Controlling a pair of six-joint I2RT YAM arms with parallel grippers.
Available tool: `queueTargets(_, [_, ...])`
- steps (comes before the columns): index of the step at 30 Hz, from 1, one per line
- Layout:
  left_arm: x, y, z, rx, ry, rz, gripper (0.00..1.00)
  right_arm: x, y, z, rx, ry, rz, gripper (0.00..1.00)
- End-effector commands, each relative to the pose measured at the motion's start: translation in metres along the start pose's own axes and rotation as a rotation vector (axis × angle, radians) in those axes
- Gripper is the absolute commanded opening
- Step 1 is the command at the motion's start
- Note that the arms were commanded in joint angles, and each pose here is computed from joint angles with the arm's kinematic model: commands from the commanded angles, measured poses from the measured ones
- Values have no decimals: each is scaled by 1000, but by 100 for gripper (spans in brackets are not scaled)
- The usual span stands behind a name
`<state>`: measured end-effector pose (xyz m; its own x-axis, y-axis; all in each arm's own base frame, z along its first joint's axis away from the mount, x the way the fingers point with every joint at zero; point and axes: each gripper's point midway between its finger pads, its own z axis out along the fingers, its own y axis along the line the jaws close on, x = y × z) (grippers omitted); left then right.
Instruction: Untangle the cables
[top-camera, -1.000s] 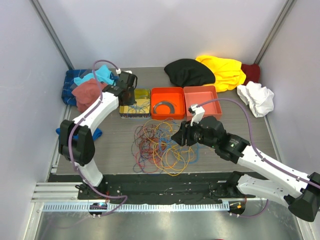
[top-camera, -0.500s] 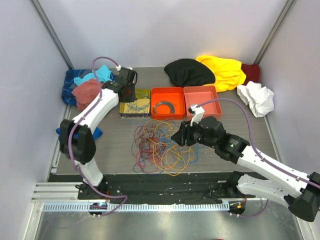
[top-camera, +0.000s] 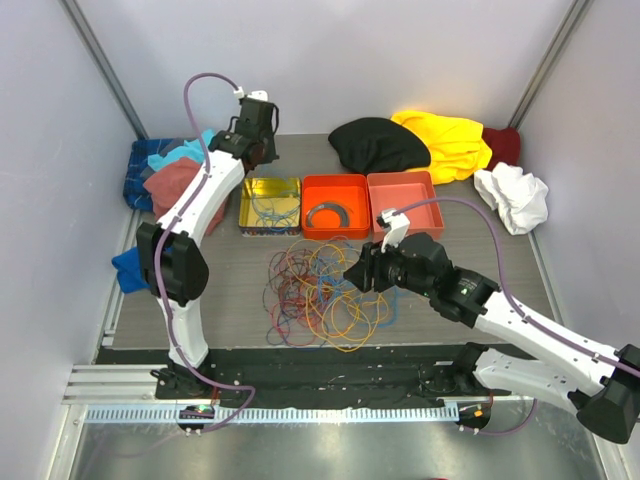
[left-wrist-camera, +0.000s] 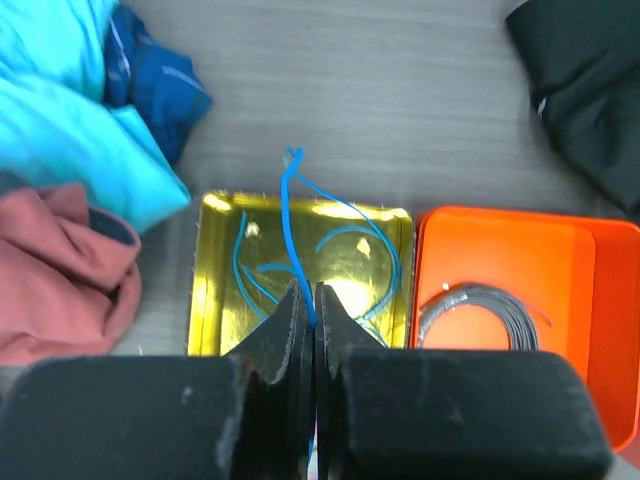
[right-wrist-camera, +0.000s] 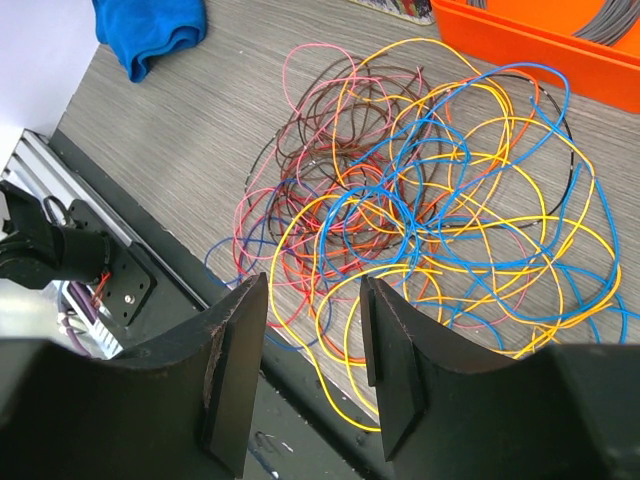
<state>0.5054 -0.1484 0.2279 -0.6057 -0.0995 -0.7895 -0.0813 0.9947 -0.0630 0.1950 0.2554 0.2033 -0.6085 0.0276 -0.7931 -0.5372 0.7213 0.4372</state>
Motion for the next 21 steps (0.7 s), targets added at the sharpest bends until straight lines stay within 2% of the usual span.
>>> queueTargets(1, [-46,9,-11,-20,-142,-6,0,-12,3,2,2,-28,-31,50])
queueTargets(8, [-43,8,10,-19,-175,4,0,-8,1,6,10,-10,-39,50])
queueTargets(9, [-30,10,16,-24,-166,19,0,-8,0,7,12,-9,-38,50])
queueTargets(10, [-42,6,17,-7,-237,4,0,-6,0,8,14,-3,-39,50])
queueTargets(15, [-44,8,21,6,-343,3,0,-3,-2,9,19,8,-40,50])
queueTargets(19, [-29,8,28,17,-323,5,0,-2,-3,11,22,14,-46,50])
queueTargets(21, [-16,9,32,13,-274,16,0,-2,-3,14,23,15,-46,50])
